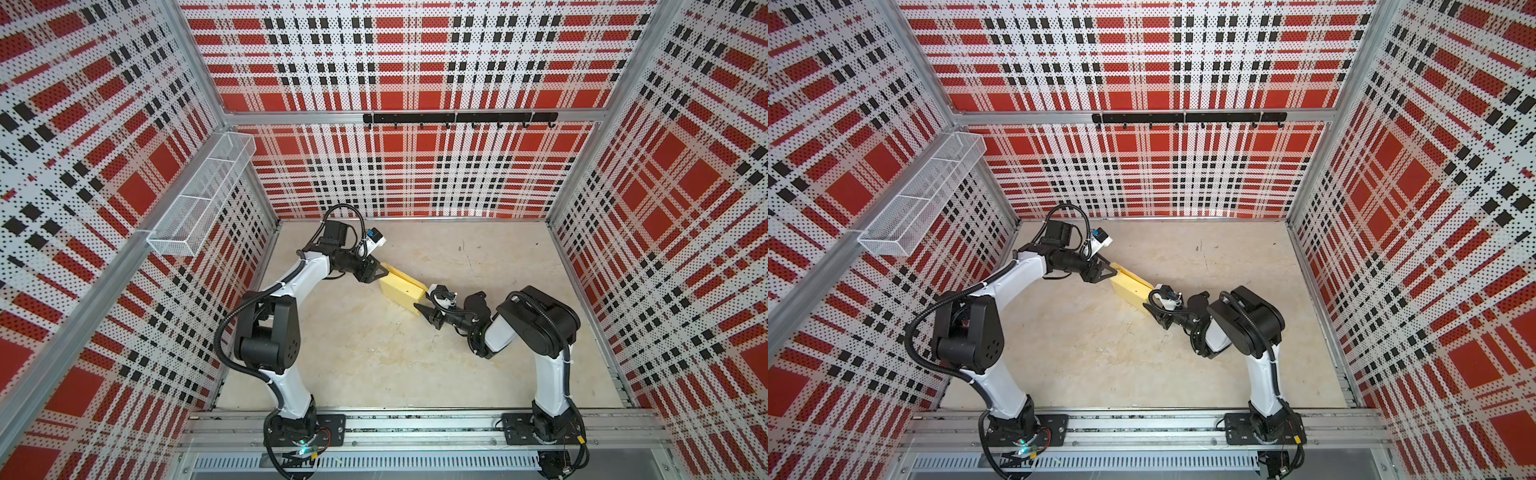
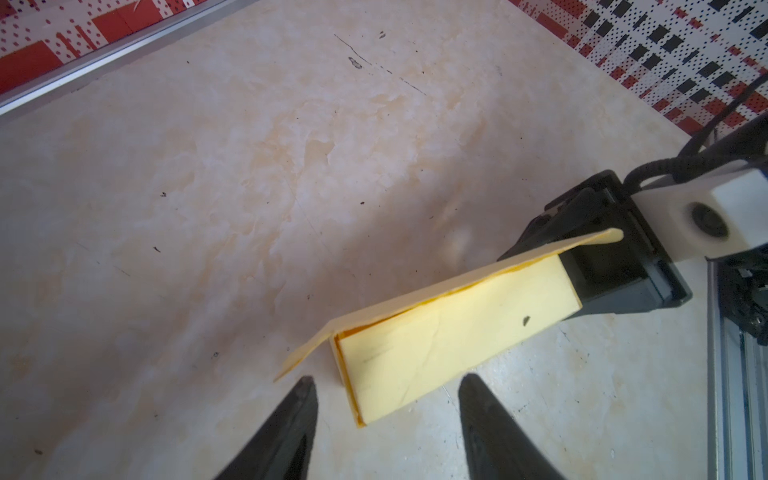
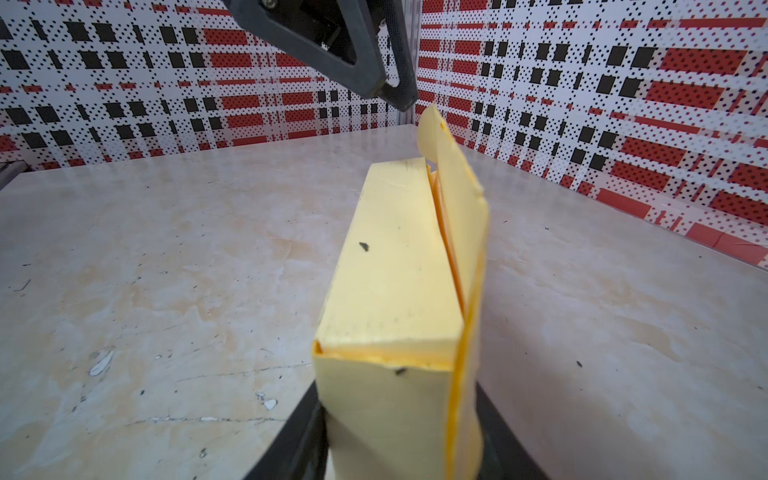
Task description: Fold the paper box
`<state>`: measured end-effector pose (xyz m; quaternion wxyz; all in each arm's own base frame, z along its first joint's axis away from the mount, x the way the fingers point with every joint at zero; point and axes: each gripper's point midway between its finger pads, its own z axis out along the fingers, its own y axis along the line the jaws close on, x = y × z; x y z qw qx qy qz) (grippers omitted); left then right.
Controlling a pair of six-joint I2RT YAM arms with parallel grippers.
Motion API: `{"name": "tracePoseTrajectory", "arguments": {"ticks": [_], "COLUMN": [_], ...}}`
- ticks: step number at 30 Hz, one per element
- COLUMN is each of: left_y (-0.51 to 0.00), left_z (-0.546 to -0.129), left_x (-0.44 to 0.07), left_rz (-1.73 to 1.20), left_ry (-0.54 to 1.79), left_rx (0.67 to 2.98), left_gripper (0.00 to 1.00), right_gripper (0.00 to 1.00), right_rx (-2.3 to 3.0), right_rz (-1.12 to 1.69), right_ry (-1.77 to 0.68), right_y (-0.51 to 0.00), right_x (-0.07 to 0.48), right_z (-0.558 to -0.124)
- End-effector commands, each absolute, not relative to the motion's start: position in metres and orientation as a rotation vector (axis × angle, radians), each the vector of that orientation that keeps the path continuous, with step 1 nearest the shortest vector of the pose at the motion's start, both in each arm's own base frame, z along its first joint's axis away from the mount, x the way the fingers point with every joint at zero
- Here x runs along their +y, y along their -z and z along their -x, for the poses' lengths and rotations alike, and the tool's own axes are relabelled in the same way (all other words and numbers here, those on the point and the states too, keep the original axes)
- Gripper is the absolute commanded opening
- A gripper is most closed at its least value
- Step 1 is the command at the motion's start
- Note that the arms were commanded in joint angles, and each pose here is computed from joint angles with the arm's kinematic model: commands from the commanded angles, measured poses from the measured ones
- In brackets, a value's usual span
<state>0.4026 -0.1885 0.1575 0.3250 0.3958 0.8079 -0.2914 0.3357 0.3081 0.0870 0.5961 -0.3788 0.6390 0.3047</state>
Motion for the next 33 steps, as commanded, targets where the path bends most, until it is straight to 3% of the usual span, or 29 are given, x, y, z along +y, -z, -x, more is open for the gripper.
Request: {"name": "tracePoseTrajectory", "arguments": {"ticks": [1, 12, 22, 27, 33], "left_y": [-0.167, -0.184, -0.159, -0.152, -0.151], "left_z": [-0.398, -0.398, -0.405, -0.409, -0.401], "left_x": [-0.179, -0.159, -0.187, -0.197, -0.2], "left_rz": [-0.952, -1.094, -1.271, -1.274, -1.248], "left_ry": [0.727, 0.586, 0.625, 0.648, 0.68], "left_rx": [2.138, 2.017, 2.043, 2.068, 2.12], "left_gripper": [0.62, 0.66, 0.65, 0.59, 0.45], "right_gripper": [0.46, 0.46, 0.46, 0.46, 0.46], "right_rx": [1.423, 1.414, 1.443, 1.437, 1.432], "right_rz": [0.868, 0.937, 0.95, 0.946, 0.936], "right_ry": [-0.693, -0.72, -0.756, -0.744, -0.74], "right_y": [-0.098, -0.094, -0.086, -0.087, -0.091], "right_x": [0.31, 0.306, 0.302, 0.301, 0.3], "right_z": [-0.338, -0.316, -0.306, -0.31, -0.313]}}
